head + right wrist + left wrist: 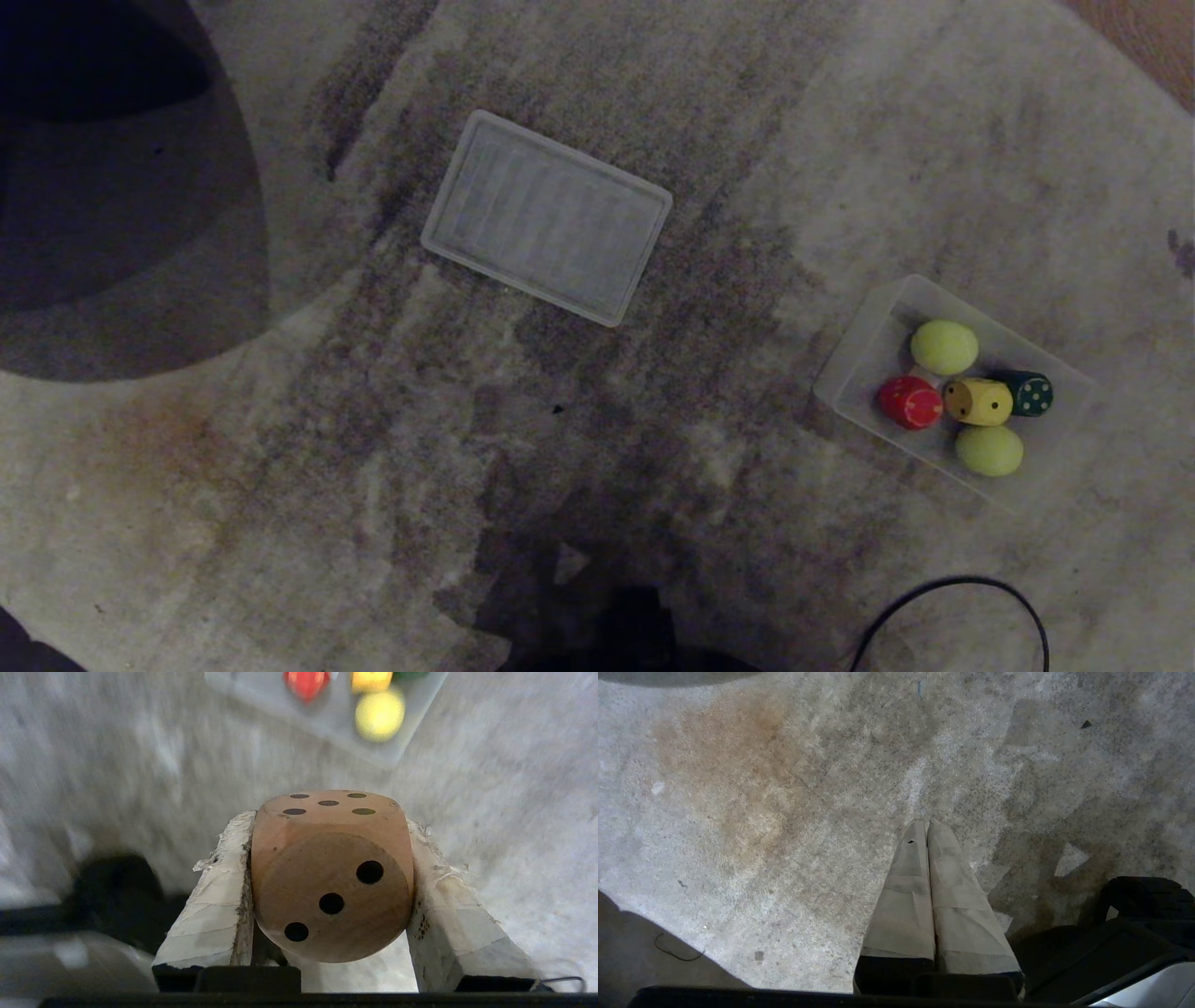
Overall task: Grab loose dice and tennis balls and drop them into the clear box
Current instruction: Put the toys in the box
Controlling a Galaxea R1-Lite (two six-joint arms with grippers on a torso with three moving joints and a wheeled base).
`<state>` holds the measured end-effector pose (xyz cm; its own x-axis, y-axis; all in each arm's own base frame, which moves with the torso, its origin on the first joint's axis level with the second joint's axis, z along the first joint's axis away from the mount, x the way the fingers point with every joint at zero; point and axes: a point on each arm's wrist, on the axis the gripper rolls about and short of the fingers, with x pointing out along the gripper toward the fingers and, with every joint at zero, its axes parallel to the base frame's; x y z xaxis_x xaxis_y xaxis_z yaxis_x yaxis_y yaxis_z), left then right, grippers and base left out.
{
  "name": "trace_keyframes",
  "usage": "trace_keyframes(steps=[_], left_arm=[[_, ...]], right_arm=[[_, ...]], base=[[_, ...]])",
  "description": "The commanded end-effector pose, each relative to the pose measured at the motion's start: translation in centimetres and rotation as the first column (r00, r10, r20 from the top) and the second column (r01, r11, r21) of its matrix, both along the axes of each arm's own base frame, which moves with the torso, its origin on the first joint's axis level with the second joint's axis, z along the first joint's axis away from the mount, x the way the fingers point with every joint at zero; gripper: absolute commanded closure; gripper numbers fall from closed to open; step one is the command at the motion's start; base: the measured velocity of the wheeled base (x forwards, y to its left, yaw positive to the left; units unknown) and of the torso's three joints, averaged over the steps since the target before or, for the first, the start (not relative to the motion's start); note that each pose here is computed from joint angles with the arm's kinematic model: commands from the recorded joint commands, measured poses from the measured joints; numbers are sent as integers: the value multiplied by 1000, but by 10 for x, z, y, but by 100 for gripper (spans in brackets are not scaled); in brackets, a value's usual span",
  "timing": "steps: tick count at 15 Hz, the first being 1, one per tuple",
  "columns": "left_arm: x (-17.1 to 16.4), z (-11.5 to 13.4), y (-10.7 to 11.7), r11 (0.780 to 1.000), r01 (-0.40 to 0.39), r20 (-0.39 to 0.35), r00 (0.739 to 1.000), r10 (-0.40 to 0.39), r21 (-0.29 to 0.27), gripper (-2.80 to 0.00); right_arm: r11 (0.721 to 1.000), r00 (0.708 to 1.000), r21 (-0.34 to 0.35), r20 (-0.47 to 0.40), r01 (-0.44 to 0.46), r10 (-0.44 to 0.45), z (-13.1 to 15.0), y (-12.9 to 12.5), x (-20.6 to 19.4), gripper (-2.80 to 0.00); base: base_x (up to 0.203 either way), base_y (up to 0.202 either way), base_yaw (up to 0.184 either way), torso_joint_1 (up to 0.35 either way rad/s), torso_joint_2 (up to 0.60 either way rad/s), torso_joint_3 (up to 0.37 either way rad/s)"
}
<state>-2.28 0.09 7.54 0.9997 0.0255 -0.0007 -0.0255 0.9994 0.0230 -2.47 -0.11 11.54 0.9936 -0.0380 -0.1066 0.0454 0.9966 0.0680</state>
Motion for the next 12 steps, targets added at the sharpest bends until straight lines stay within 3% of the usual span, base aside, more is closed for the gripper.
trace_keyframes(steps=[1, 5, 9, 12], left_arm=[[0, 0, 0, 1000, -1, -2, 1000, 1, 0, 0], [0, 0, 0, 1000, -1, -2, 1000, 1, 0, 0], [0, 0, 0, 1000, -1, -2, 1000, 1, 0, 0], [0, 0, 0, 1000, -1, -2, 1000, 1, 0, 0]], right_arm=[[999, 995, 32, -95, 12, -9, 28, 0, 21, 0], [992, 976, 111, -214, 53, -28, 49, 0, 89, 0], [978, 959, 186, -280, 88, -33, 43, 2, 166, 0], [969, 966, 240, -260, 64, 0, 34, 4, 214, 0]], base=[[0, 0, 0, 0, 0, 0], [0, 0, 0, 0, 0, 0], [0, 0, 0, 0, 0, 0], [0, 0, 0, 0, 0, 0]])
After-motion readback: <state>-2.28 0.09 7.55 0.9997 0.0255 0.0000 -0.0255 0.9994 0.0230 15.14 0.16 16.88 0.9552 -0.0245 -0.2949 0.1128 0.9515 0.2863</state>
